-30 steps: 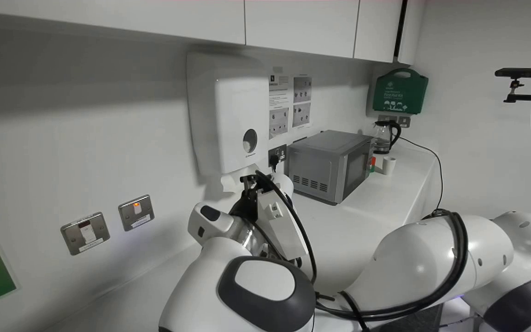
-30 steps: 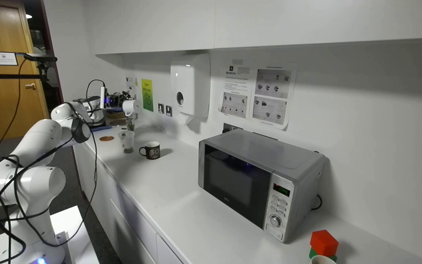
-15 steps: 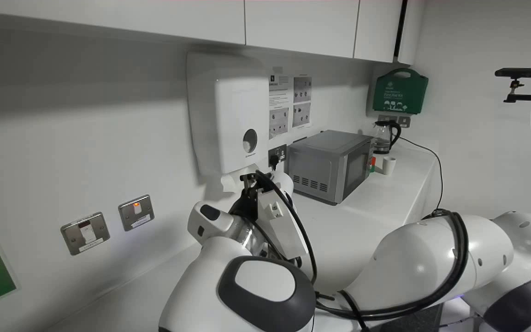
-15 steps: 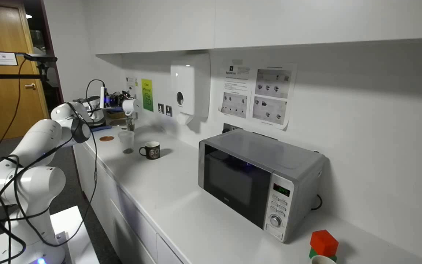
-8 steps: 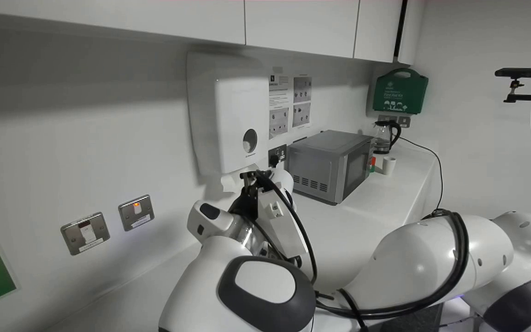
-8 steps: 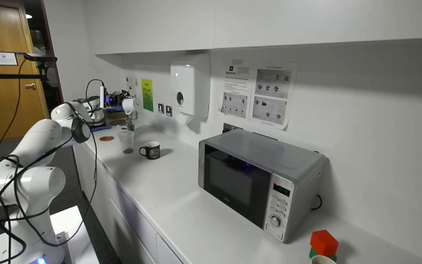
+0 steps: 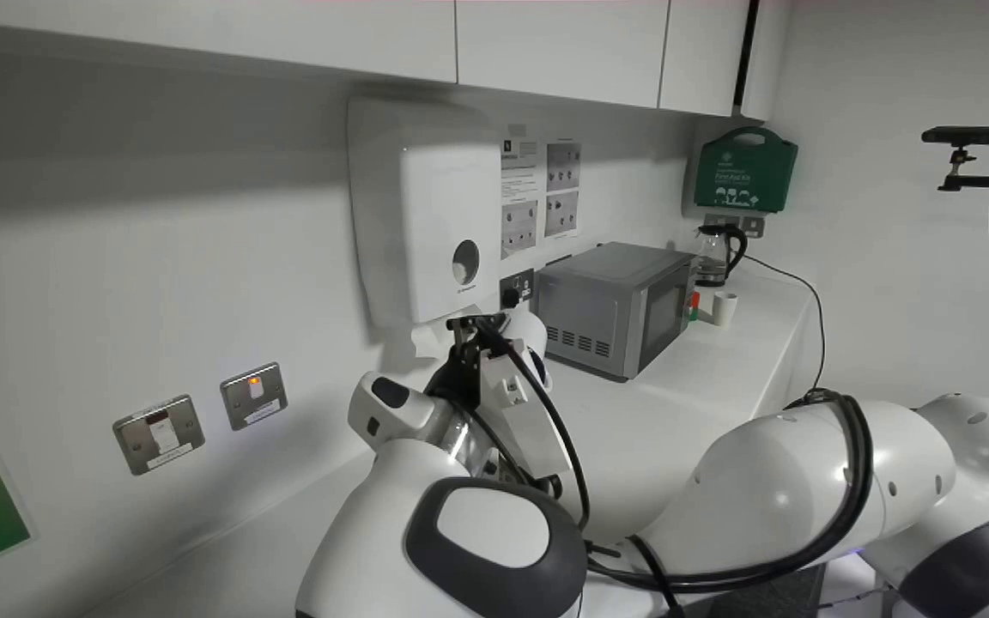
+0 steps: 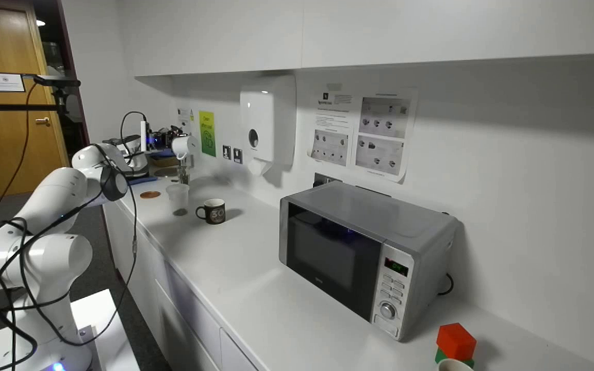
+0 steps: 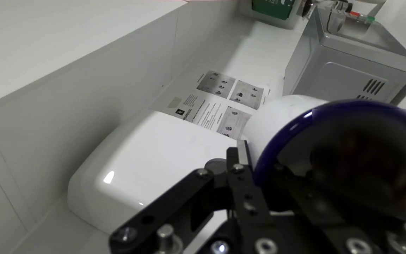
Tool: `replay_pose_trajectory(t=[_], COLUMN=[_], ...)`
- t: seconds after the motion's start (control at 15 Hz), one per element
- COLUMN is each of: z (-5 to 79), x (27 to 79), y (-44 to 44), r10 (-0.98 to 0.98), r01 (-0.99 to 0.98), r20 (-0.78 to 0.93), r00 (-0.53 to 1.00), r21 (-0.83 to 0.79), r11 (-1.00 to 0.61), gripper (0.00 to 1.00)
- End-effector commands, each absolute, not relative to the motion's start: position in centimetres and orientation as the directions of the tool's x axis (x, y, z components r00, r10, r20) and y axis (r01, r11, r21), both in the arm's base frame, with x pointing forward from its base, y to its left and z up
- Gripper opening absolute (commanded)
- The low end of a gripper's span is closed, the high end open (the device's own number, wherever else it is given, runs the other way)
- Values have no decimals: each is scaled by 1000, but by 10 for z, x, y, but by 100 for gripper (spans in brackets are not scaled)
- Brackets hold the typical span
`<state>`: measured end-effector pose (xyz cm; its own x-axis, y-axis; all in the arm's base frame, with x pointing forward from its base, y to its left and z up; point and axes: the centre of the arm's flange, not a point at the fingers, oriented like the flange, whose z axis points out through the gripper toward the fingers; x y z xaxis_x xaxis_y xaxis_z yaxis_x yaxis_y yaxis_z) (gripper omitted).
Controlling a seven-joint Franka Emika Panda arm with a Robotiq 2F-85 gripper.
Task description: Pour the contents in the white mug into the cup.
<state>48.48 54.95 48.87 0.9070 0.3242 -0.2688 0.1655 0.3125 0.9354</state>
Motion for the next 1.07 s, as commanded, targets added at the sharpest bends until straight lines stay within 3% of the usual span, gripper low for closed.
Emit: replay_pose_trajectory(t=[0.0,1.0], z=[511,514], x=[516,515], y=[595,595], r10=[305,304], r01=[153,135], r20=[-275,-263], r00=[912,916], r21=[917,914], r11=[369,383], gripper=[1,1])
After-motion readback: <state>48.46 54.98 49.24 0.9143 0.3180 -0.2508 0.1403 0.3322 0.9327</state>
